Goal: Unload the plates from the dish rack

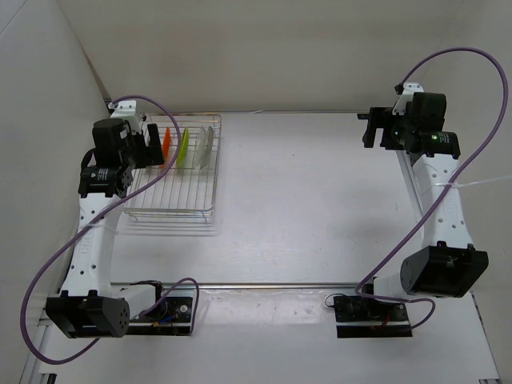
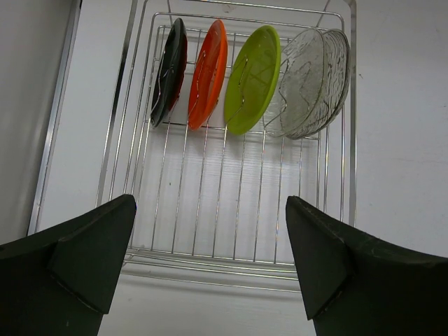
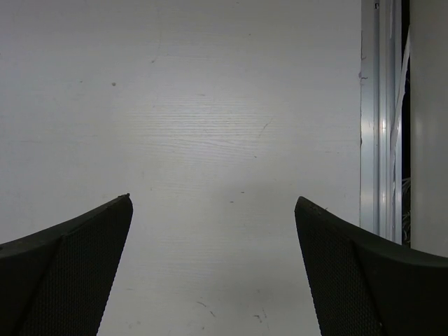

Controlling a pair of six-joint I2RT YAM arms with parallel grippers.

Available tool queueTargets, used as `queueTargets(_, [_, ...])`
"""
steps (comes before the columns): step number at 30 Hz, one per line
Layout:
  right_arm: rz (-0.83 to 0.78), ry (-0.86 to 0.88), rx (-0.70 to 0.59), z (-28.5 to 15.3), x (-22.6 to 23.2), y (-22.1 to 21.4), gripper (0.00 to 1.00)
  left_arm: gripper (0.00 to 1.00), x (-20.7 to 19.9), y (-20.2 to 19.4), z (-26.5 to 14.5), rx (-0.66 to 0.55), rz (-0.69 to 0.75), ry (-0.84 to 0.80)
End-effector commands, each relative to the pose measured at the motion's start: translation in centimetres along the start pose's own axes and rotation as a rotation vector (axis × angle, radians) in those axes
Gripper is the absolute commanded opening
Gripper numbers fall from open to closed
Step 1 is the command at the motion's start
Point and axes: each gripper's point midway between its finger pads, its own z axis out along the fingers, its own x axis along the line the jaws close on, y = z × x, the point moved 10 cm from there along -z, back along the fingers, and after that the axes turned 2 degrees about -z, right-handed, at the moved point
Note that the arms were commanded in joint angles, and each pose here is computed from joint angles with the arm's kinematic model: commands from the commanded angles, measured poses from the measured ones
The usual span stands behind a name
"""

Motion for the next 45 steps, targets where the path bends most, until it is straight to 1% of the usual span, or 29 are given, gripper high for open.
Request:
queueTargets(1, [-0.022,-0.039,-0.038,0.2,-0.2,0.8,1.0,0.99,0.2,0.2,-0.4,-0.017,-0.004,0.012])
queueTargets(6, [-0.021,-0.06,-0.028,0.1,-0.4,0.7,1.0,0.99,0.3,-0.1,-0.3,-0.009,-0.003,0.032])
queueTargets(9, [-0.026,-0.052,-0.027,0.2,-0.1,0.7,1.0,0.99,0.3,-0.1,-0.7,-0.027,0.008,0.017])
queueTargets(14, [-0.042,-0.065,-0.025,0.0,0.1,0.5,1.0,0.99,0.6,-0.2,-0.1,-0.025,0.105,0.01])
queueTargets(18, [-0.056,-0.057,-0.024,-0.1,0.3,0.3,1.0,0.99,1.1,0.2,2.0,-0.015,0.178,0.029])
queueTargets(19, [-0.055,-0.057,-0.013,0.1,0.3,0.0,1.0,0.99,1.4,0.1,3.2,0.016,0.187,0.013])
queueTargets(20, [-0.054,-0.056,-0.004,0.3,0.3,-0.3,1.0,0.99,1.7,0.6,3.6,0.004,0.206,0.006])
queueTargets(24, [-0.074,-0.082,0.013,0.7,0.0,-0.8,1.0,0.99,2.9,1.8,6.0,-0.011,0.188,-0.042])
queueTargets(25, [-0.074,-0.093,0.024,0.8,-0.1,-1.1,1.0,0.99,2.9,1.7,7.3,0.006,0.186,-0.054])
queueTargets(26, [-0.073,-0.093,0.034,1.1,-0.1,-1.2,1.0,0.99,3.3,2.6,7.7,-0.016,0.183,-0.043])
queueTargets(28, [-0.081,-0.115,0.056,1.6,-0.4,-1.7,1.0,0.99,3.6,3.1,9.1,-0.006,0.178,-0.047])
queueTargets(29, [-0.081,-0.115,0.056,1.8,-0.4,-1.8,1.0,0.99,3.6,2.7,10.8,0.027,0.175,-0.069])
queueTargets(30, [-0.088,-0.113,0.078,2.3,-0.5,-2.3,1.0,0.99,4.0,3.6,11.2,0.009,0.182,-0.06])
queueTargets(32, [-0.088,-0.112,0.081,2.9,-0.6,-2.5,1.0,0.99,4.0,3.3,13.1,0.029,0.179,-0.077])
queueTargets(34, [-0.087,-0.11,0.101,3.3,-0.6,-2.9,1.0,0.99,4.5,3.9,14.2,0.014,0.186,-0.067])
queueTargets(35, [-0.087,-0.121,0.102,3.7,-0.7,-2.9,1.0,0.99,4.6,3.2,15.7,0.052,0.182,-0.071])
queueTargets(36, [-0.087,-0.121,0.102,3.7,-0.7,-2.9,1.0,0.99,4.6,4.0,16.2,0.037,0.183,-0.07])
queueTargets(37, [-0.088,-0.132,0.102,4.1,-0.9,-2.9,1.0,0.99,4.7,3.7,16.8,0.059,0.191,-0.072])
queueTargets(38, [-0.087,-0.131,0.114,4.5,-0.9,-3.1,1.0,0.99,4.8,2.7,18.0,0.094,0.187,-0.075])
queueTargets(41, [-0.076,-0.13,0.122,4.8,-0.9,-3.2,1.0,0.99,5.4,2.4,19.3,0.09,0.184,-0.053])
queueTargets(42, [-0.075,-0.13,0.131,5.1,-0.9,-3.4,1.0,0.98,5.5,1.7,20.2,0.115,0.19,-0.056])
queueTargets(44, [-0.08,-0.122,0.14,5.4,-0.7,-3.5,1.0,0.98,6.0,1.7,20.9,0.117,0.186,-0.048])
queueTargets(45, [-0.08,-0.122,0.14,5.4,-0.6,-3.5,1.0,0.94,6.1,1.5,21.5,0.126,0.185,-0.049])
